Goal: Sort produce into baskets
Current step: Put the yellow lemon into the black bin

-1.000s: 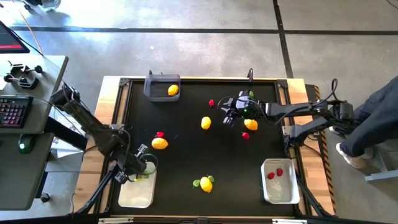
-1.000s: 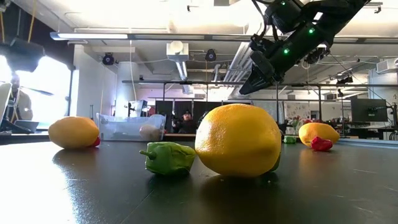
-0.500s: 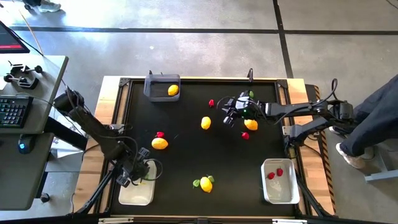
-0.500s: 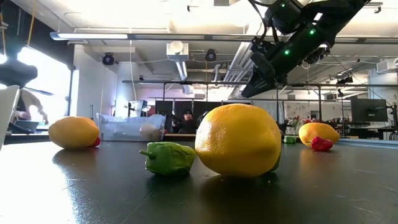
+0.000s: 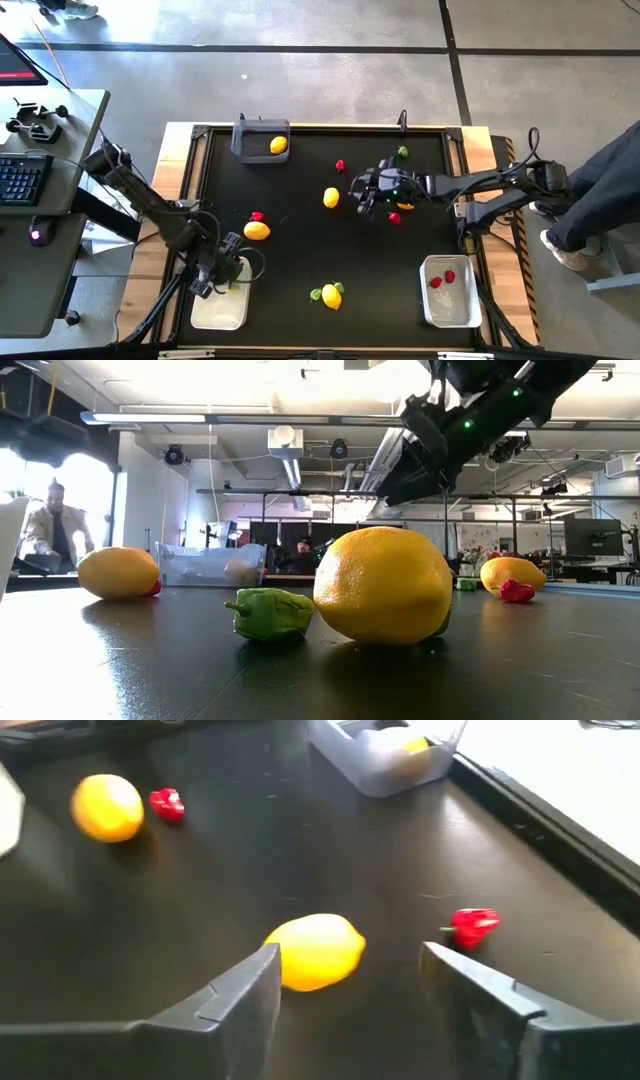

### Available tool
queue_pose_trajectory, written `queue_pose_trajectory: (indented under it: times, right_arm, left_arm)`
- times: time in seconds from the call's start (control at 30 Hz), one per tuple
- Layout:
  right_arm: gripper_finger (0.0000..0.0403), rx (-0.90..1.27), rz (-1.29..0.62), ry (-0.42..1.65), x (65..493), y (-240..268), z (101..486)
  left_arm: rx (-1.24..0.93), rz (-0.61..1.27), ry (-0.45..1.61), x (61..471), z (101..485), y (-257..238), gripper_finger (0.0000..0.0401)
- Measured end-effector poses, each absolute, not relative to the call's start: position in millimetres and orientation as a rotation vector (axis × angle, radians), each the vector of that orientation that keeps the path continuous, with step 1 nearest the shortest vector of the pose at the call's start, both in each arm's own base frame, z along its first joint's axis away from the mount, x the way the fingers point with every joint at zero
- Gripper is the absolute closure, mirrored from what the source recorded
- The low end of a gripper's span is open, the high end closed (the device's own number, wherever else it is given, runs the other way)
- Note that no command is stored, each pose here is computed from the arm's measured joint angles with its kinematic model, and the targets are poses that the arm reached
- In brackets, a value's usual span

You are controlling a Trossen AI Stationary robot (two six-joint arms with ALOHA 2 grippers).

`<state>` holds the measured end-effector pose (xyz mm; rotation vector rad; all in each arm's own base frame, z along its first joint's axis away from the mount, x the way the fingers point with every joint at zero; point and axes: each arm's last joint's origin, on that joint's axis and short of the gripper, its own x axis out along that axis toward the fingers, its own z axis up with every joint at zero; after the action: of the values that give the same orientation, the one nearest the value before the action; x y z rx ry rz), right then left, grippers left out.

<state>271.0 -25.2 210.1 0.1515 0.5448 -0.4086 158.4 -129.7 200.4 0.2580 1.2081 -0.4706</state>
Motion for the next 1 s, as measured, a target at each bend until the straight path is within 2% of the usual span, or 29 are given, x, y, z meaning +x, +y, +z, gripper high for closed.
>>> queue_pose_trajectory:
  times: [0.2, 0.4, 0.57, 0.83, 1.0]
  right_arm:
    - [0.0138, 0.207, -0.476, 0.531, 283, -4, 193]
    - [0.0128, 0.342, -0.525, 0.492, 299, 13, 166]
    - [0.0113, 0.317, -0.623, 0.448, 311, 31, 140]
    - [0.0088, 0.213, -0.766, 0.383, 360, 56, 120]
    - [0.0086, 0.163, -0.975, 0.335, 386, 59, 104]
  left_arm:
    - [0.201, -0.526, 1.05, 170, 194, -108, 0.0397]
    - [0.154, -0.563, 0.863, 180, 195, -87, 0.04]
    - [0.125, -0.573, 0.715, 184, 193, -72, 0.0401]
    - [0.111, -0.436, 0.487, 188, 177, -49, 0.0401]
    - [0.118, -0.308, 0.426, 188, 170, -36, 0.0401]
